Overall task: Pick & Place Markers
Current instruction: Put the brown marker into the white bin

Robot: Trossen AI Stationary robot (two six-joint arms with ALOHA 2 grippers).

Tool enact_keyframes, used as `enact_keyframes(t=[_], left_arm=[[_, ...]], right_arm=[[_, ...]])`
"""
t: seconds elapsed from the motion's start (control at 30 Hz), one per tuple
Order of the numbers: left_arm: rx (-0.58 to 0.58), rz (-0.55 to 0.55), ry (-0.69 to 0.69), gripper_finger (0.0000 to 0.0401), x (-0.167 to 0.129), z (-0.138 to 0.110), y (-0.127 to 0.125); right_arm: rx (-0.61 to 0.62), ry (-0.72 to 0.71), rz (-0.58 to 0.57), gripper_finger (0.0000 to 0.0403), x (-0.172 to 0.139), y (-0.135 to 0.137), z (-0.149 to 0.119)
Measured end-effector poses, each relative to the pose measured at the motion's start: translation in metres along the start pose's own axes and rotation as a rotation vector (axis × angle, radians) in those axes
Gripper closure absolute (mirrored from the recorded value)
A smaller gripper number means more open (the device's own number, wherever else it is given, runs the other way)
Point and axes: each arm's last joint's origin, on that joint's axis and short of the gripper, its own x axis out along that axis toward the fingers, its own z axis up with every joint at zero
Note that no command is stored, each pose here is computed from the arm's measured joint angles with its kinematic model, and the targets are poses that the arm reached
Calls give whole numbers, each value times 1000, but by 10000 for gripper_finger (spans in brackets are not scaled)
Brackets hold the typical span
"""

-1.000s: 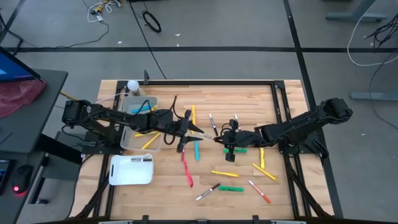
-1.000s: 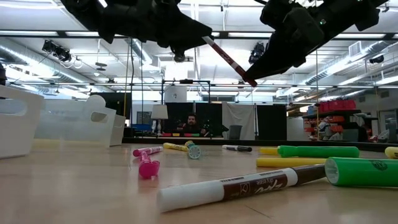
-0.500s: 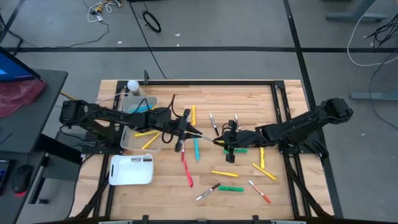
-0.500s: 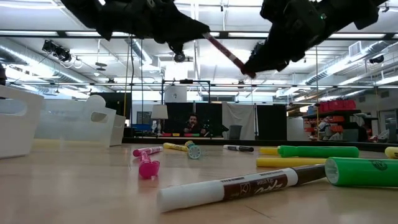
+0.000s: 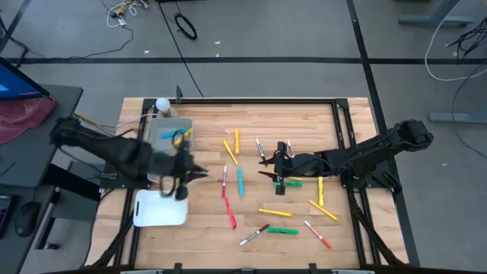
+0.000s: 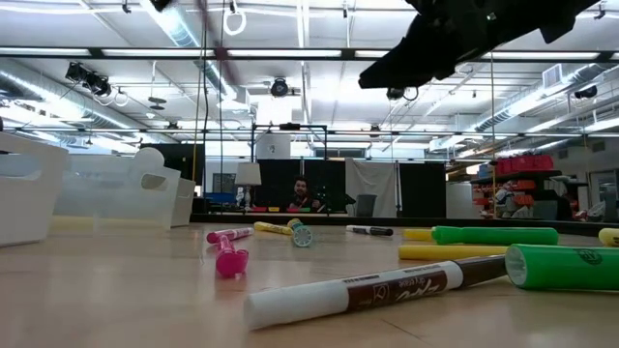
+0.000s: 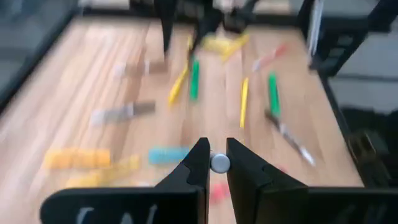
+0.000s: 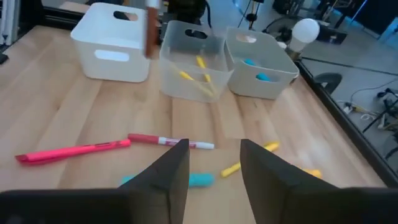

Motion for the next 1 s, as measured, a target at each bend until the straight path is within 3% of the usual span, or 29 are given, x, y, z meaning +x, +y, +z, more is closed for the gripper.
enact_keyframes(t=[0.13, 0.37, 0.7, 1.0], left_arm=[[-201, 5, 125, 367, -35, -8, -24], [-475, 25, 292, 367, -60, -54, -53], [-596, 130, 297, 367, -67, -115, -61], [-626, 179, 337, 354, -54, -160, -57]], right_arm=[[6, 4, -22, 265, 2, -6, -1], [-6, 2, -31, 273, 3, -12, -1], [-72, -47, -40, 273, 4, -13, 4], [-47, -43, -79, 273, 6, -25, 3]])
